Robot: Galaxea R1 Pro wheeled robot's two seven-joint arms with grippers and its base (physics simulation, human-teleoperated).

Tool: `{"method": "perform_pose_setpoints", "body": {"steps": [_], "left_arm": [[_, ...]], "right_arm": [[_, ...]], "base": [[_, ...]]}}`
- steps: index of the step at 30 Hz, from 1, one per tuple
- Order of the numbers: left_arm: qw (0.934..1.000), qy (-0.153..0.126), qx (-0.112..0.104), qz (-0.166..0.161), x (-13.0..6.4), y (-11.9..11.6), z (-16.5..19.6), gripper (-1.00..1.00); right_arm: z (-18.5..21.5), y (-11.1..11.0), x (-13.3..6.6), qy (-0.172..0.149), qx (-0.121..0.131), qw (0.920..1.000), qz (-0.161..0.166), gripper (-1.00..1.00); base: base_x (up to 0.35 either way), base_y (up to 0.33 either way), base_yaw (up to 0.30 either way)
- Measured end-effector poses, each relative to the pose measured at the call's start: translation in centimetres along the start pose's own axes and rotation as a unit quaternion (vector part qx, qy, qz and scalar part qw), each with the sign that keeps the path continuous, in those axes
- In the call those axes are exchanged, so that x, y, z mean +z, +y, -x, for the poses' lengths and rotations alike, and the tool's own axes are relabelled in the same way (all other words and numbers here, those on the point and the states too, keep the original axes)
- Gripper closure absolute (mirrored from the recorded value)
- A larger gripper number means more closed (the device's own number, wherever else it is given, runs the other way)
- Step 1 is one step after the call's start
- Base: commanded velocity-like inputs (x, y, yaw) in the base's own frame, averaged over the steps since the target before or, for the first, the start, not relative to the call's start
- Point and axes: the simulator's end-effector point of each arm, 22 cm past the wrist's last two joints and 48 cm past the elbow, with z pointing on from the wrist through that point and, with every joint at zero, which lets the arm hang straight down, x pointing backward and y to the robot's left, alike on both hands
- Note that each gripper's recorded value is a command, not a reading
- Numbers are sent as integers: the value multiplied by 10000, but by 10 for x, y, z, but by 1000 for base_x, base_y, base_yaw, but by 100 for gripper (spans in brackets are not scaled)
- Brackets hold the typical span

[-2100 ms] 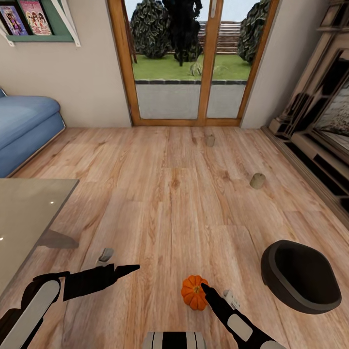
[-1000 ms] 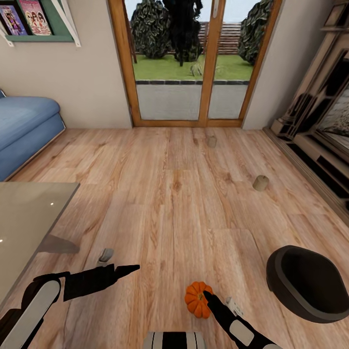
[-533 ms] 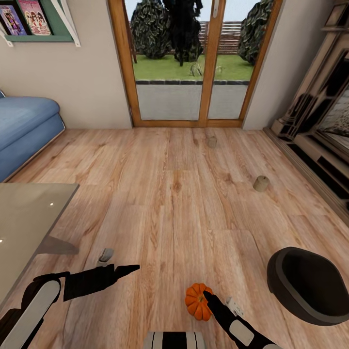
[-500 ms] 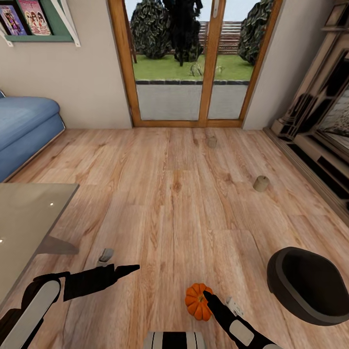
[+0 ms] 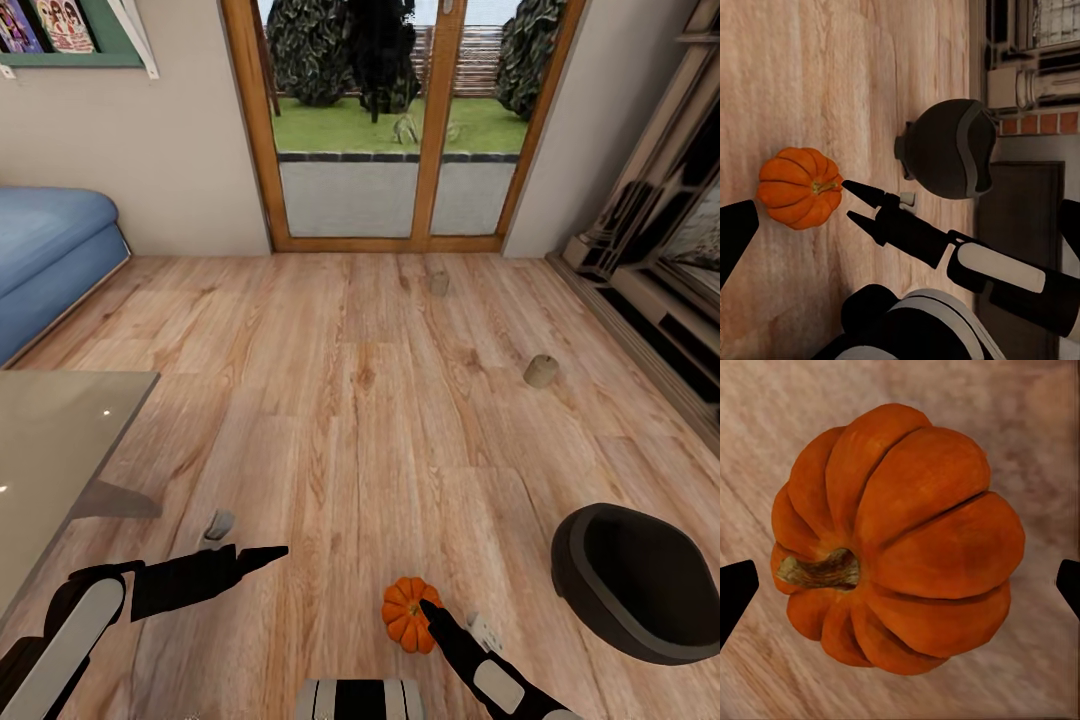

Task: Place each of the two pumpkins and all three candles from the living room inside a cabinet in the living room (use any cabinet), then make sure every cabinet is closed, and position the cauldron so it is next to a table in the living room.

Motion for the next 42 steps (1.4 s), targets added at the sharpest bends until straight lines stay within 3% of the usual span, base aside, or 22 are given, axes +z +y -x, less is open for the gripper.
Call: {"method": "perform_pose_setpoints", "body": {"steps": [16, 42], "left_arm": [[9997, 112, -185, 58, 9, 18, -8, -100], [9995, 163, -274, 81, 12, 25, -12, -100]], "right_arm": [[-14, -19, 8, 139, 46, 9997, -170, -100], [-20, -27, 11, 198, 66, 9995, -247, -100]], "base": [[0, 0, 0], [0, 0, 0]]}}
